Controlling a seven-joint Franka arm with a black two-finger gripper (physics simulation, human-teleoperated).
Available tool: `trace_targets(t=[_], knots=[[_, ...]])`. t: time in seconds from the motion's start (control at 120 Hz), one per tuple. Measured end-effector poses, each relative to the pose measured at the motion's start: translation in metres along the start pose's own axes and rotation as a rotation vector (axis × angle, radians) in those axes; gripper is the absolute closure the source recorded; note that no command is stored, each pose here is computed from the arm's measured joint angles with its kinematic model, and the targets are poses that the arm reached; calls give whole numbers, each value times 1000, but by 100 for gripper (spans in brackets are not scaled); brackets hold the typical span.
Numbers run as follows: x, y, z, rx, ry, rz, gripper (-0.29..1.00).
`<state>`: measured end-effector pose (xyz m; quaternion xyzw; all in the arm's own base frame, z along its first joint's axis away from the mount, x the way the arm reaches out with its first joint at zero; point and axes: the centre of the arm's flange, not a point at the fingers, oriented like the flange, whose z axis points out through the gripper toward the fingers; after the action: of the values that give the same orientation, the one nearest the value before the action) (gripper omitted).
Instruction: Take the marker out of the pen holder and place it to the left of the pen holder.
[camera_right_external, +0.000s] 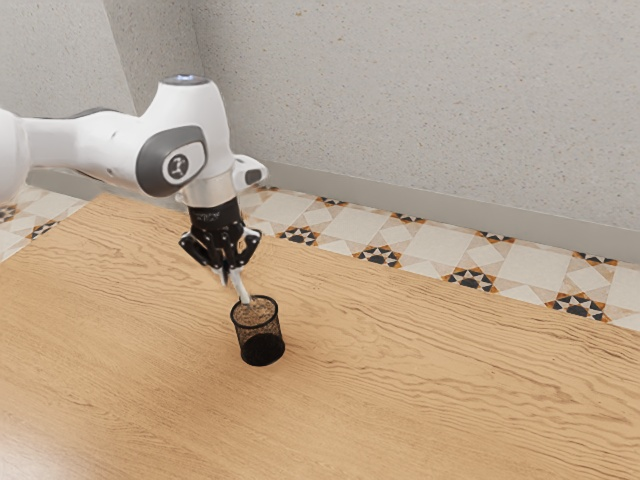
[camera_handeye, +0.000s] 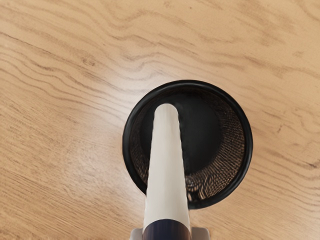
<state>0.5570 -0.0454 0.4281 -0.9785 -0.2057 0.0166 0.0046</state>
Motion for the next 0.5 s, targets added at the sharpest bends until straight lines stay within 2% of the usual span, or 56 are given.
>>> trace_targets(t=[0.15,0.233,0.417,0.5], knots=[[3,-36,-30,30,19,-60,76],[6,-58,-31,51,1,-98,76],[22,-101,36,85,-133,-176,75],[20,-103,54,88,-160,-181,75]])
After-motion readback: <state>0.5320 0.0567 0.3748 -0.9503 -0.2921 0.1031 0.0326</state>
